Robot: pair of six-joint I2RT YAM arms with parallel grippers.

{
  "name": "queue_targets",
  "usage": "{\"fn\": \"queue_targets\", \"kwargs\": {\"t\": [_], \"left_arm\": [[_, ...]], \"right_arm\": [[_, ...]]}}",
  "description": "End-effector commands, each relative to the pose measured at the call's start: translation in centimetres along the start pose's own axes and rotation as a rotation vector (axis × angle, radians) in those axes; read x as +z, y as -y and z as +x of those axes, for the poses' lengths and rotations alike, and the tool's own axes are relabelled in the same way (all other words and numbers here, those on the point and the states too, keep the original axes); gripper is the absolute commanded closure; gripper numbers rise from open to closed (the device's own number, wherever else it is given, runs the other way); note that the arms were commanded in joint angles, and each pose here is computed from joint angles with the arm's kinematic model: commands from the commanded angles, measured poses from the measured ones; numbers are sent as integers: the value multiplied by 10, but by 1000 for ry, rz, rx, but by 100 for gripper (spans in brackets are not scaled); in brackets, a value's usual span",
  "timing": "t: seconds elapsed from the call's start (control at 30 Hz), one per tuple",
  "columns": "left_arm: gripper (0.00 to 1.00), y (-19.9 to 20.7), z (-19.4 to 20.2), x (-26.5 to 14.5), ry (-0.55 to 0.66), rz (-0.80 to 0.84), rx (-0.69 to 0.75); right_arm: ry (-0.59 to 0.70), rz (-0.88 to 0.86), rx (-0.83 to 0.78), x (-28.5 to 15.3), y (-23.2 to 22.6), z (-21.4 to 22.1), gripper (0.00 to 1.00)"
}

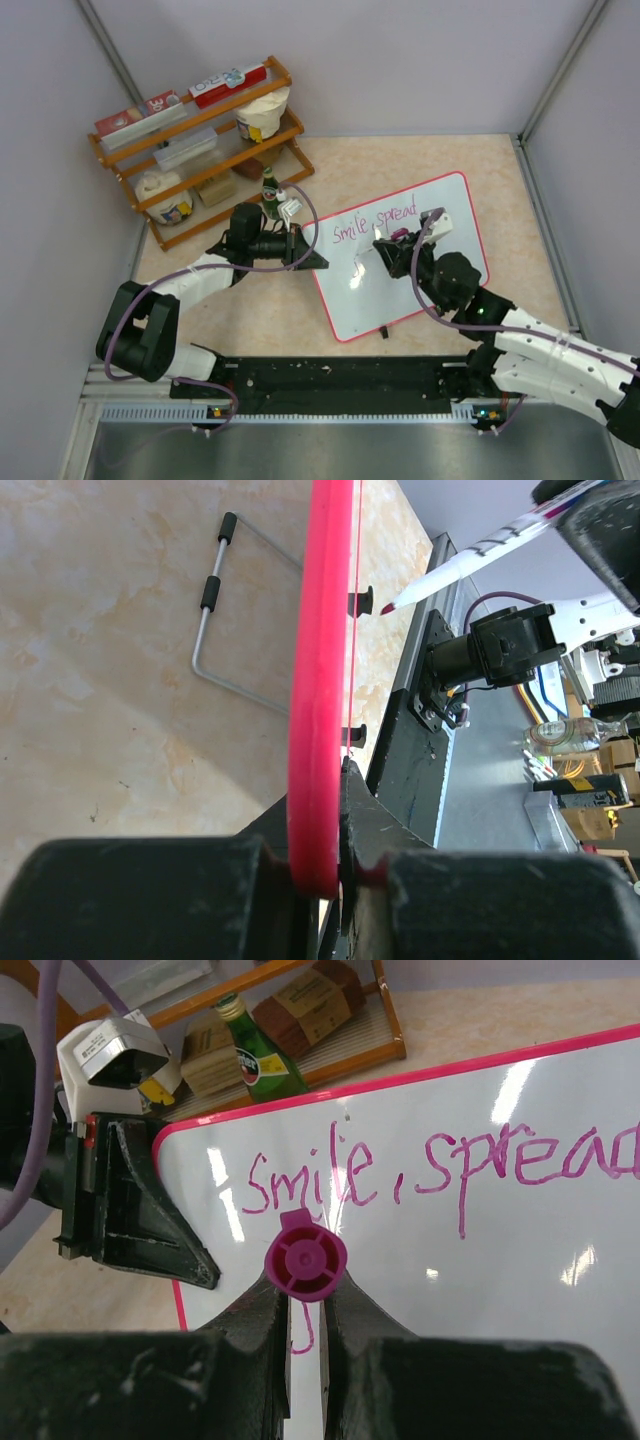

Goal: Write a sentence on the whiteboard

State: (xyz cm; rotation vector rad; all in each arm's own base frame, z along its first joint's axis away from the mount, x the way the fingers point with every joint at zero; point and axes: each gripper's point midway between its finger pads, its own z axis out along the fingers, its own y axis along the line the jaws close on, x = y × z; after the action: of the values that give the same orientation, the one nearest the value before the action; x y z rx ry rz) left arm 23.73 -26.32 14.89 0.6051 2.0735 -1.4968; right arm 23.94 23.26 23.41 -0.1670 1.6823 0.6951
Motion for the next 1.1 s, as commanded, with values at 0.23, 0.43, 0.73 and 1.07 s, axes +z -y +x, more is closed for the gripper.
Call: {"fn": "queue_targets", "kwargs": {"t": [0.23,0.43,0.73,1.07], "left_arm": [[100,-45,56,4,-124,-150,92],[100,-46,56,4,-125,-150,91],[100,-46,56,4,-125,-150,91],[100,-46,56,4,-126,-151,90]], "right_arm": [[19,33,4,-1,6,-2,100],[-14,42,-2,3,9,13,100],[-36,53,-5,1,14,22,100],[-88,57,-12,-6,19,39,100]]}}
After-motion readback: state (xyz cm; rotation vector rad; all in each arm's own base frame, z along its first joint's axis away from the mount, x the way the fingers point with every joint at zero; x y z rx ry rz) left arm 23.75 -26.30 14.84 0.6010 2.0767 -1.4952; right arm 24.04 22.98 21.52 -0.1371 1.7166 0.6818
